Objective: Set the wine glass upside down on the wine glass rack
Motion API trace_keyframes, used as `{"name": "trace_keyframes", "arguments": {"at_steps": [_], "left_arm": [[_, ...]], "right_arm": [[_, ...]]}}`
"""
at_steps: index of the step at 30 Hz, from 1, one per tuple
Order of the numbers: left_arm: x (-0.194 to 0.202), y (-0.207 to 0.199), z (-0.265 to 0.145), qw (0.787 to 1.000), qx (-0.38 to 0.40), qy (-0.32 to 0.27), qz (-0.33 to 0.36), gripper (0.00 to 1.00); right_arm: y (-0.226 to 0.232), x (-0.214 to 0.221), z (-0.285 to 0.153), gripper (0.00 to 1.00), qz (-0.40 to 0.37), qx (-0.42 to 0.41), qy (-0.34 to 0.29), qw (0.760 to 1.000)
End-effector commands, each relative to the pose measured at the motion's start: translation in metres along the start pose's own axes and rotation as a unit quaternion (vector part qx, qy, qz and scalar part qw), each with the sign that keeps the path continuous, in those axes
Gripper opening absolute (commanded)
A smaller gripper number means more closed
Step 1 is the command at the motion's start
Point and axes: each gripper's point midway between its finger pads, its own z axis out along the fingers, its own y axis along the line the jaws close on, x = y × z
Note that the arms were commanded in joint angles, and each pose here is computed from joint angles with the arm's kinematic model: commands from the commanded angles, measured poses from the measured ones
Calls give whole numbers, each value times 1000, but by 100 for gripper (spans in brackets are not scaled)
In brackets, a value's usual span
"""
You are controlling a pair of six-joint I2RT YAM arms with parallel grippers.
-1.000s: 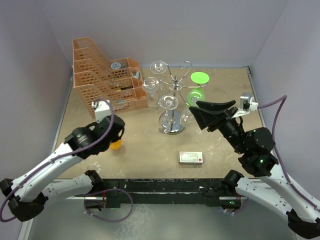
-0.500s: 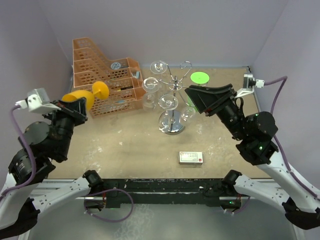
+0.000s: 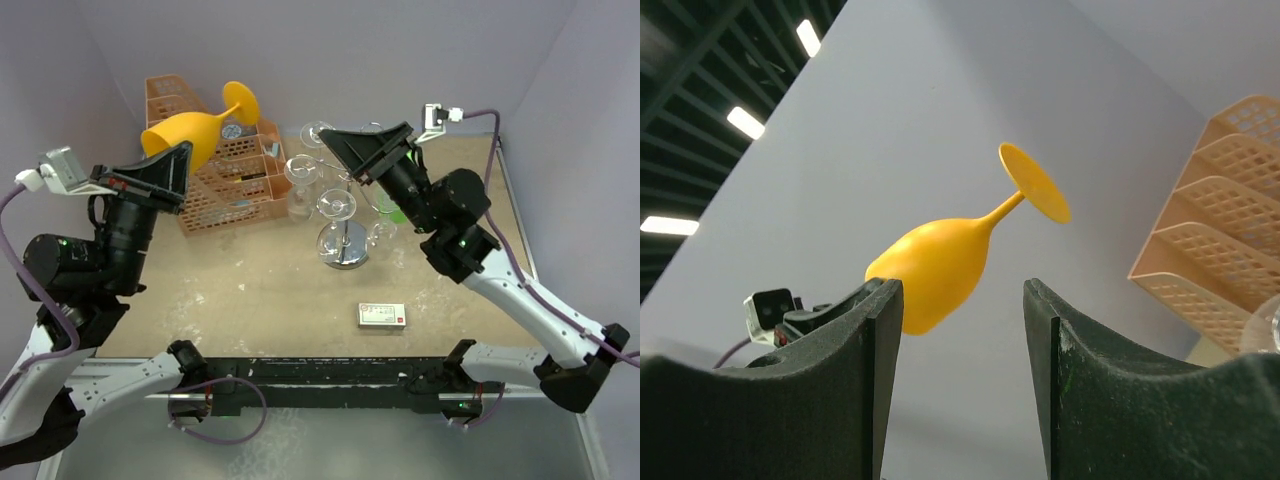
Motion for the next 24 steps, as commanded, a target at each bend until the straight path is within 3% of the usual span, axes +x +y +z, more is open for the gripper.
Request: {"name": "trace_keyframes", "arguments": {"at_steps": [1,5,12,24], "left_arm": [[-19,-54,11,992,116,-38,-32,0],[-17,-73,18,985,157,-50,-55,0],[-7,-90,25,978,191,-50,-62,0],[3,-105,29,970,229,-51,-63,0]], "right_arm": [[53,-18,19,54,69,-89,-21,993],[68,-18,38,54,74,-119,-24,990],[48,-31,59,54,112,-63,-67,989],[48,-13,90,51,145,-68,-32,987]]}}
